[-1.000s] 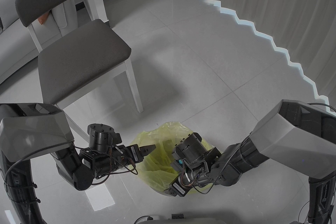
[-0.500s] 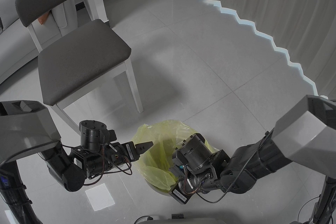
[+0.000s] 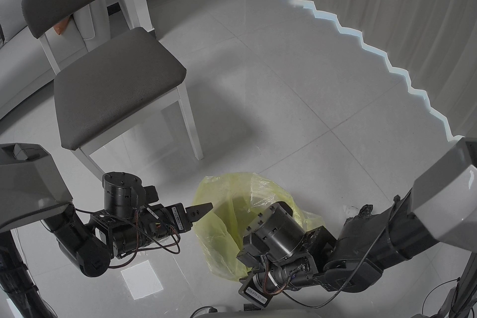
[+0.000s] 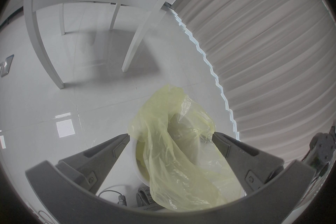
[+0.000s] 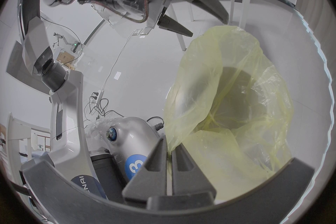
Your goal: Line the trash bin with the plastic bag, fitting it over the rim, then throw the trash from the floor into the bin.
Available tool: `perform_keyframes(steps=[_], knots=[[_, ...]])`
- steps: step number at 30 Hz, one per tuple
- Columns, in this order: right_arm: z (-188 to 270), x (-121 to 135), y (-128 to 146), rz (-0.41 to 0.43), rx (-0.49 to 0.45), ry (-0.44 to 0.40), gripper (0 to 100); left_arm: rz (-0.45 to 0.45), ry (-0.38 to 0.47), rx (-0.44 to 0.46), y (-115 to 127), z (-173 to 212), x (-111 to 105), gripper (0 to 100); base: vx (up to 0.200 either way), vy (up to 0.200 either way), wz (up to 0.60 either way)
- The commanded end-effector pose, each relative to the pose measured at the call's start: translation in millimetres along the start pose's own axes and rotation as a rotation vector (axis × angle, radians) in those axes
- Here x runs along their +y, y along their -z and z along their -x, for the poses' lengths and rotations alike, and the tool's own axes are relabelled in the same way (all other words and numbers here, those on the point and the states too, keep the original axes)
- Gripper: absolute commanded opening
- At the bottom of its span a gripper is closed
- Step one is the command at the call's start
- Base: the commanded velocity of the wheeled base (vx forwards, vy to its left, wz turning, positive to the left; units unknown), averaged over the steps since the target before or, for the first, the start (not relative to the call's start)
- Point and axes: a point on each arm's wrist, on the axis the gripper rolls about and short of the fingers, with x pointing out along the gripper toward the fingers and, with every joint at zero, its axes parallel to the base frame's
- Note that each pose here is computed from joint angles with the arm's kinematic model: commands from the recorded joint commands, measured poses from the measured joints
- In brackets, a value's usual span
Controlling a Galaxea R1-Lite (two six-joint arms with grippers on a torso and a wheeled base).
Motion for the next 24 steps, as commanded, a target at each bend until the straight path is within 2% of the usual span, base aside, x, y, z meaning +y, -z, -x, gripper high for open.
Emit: perform_keyframes(steps=[1,10,19,24], knots=[[-16,5,3,0.010,0.030,-0.009,0,0.005,-0.007,-0.002,0,2,2,100,0.000,0.000,0.00],[-24,14,-14,0.029,-0.008,-0.026,0,0.010,-0.016,-0.003,-1,1,5,100,0.000,0.000,0.00],[-57,1,14,-0.039,0.116,-0.004,0,0.008,-0.012,-0.010,-2,3,4,100,0.000,0.000,0.00],[-63,-5,16,-0.067,0.117,0.005,0,0.009,-0.011,-0.008,-2,1,5,100,0.000,0.000,0.00]])
